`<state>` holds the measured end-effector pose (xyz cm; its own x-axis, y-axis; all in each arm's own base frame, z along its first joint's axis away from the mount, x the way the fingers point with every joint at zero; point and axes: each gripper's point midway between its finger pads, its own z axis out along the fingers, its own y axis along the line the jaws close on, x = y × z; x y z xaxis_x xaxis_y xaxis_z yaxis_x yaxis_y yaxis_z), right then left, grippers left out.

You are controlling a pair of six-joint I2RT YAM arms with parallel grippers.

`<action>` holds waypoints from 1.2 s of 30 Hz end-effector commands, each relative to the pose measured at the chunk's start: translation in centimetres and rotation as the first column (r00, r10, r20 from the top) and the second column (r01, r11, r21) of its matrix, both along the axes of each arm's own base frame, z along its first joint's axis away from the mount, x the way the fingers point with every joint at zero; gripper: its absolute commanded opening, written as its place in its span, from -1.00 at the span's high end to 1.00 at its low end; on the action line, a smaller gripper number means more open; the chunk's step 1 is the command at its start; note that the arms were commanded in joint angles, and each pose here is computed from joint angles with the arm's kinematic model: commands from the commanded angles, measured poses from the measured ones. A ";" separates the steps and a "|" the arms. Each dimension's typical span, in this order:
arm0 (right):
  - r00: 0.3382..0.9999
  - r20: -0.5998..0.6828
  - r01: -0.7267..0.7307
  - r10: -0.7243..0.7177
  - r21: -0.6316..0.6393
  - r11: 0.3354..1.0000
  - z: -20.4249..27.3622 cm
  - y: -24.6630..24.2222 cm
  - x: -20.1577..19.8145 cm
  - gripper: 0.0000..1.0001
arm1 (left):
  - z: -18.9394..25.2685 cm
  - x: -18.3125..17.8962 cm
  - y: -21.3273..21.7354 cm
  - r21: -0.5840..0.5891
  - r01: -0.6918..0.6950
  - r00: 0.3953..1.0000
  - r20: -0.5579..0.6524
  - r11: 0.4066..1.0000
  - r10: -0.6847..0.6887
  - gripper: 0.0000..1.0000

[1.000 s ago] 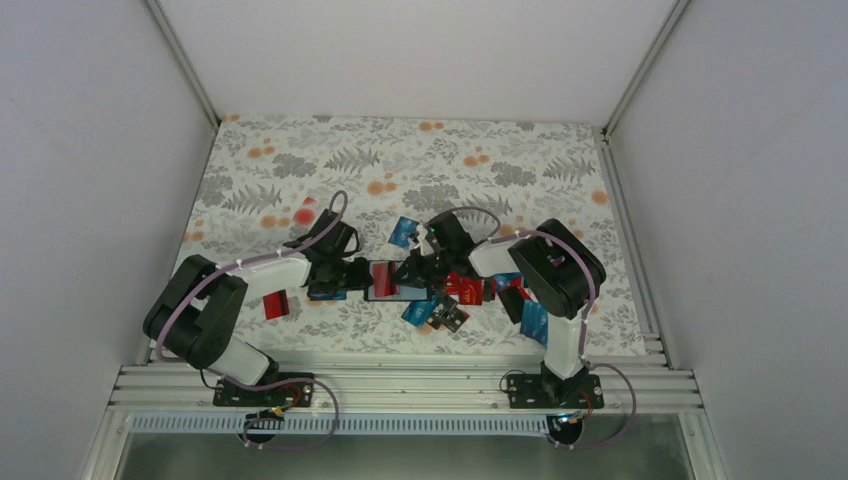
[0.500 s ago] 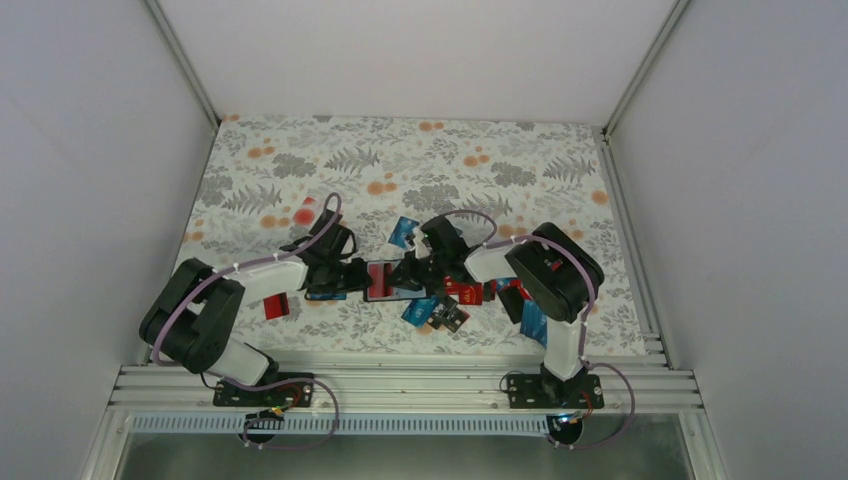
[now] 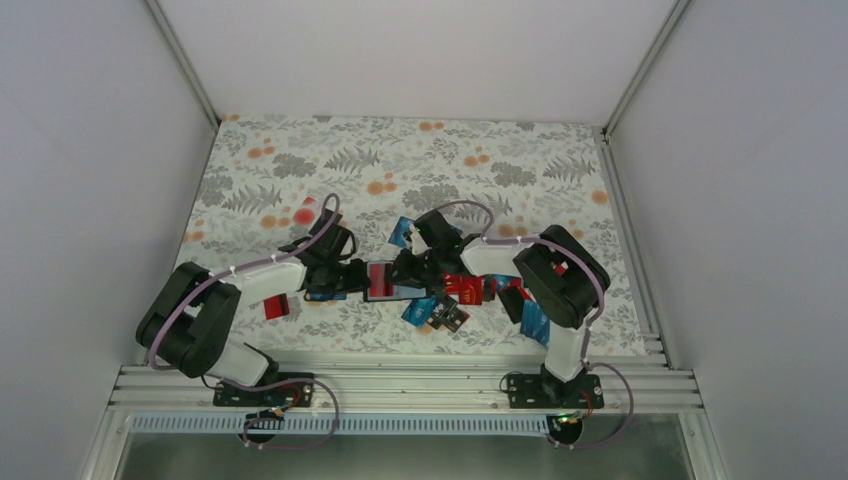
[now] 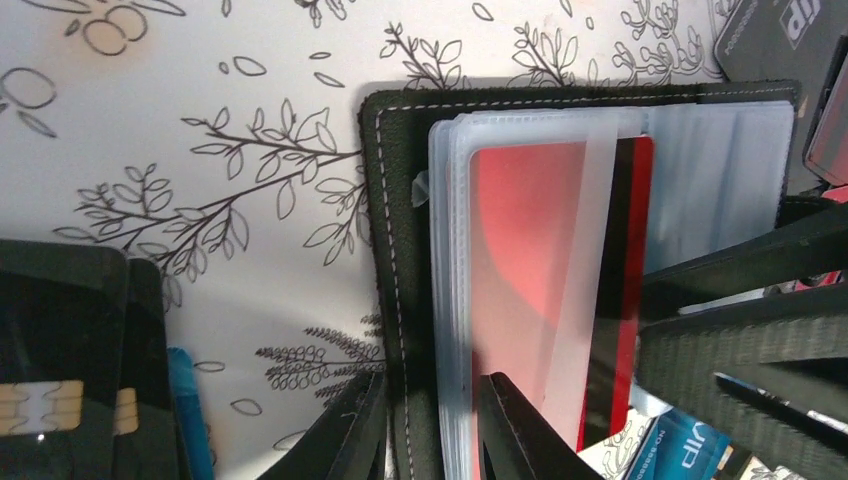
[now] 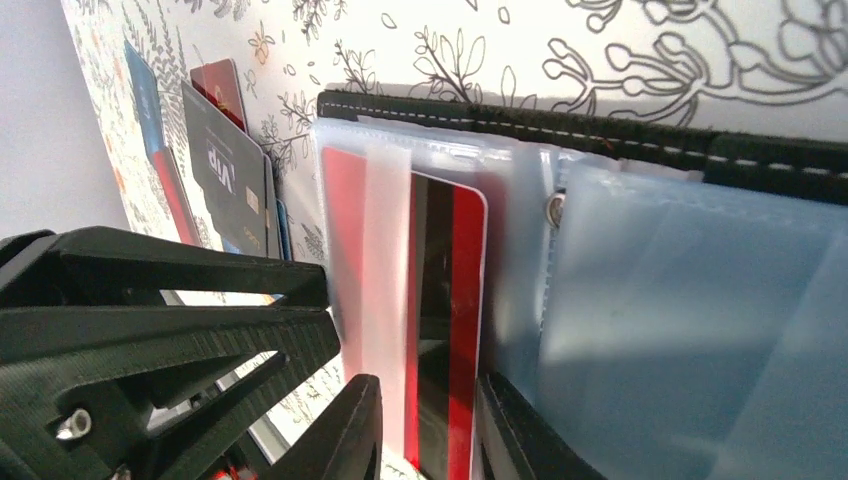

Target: Put the credit cards into the card holder

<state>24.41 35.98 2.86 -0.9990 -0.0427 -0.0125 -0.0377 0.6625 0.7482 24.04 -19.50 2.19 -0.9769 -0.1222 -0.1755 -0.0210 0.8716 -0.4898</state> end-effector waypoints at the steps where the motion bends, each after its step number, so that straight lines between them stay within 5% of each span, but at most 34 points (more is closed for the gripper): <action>1: 0.998 0.045 -0.028 0.033 -0.107 0.994 0.8 -1.3 -0.2 0.42 | 1.4 0.7 0.3 0.034 0.005 0.999 0.046 0.999 -0.007 0.52; 10: 0.989 0.133 -0.039 0.058 -0.146 0.989 5.0 -2.5 0.1 0.03 | 3.1 1.6 1.5 0.111 -0.010 0.995 0.097 0.994 -0.001 0.52; 17: 0.973 0.232 0.057 0.005 -0.262 0.963 7.3 -8.0 0.3 -0.17 | 6.1 2.5 -0.3 0.122 0.036 0.985 0.163 0.992 -0.056 0.52; 25: 0.958 0.274 0.222 -0.083 -0.528 0.820 5.3 -16.8 -1.1 -0.41 | 7.0 3.0 -5.8 0.098 0.143 0.970 0.185 0.985 -0.160 0.52; 36: 0.968 0.183 0.250 -0.171 -0.696 0.673 1.0 -19.2 -3.1 -0.41 | 6.2 2.0 -7.4 0.097 0.207 0.958 0.182 0.973 -0.222 0.53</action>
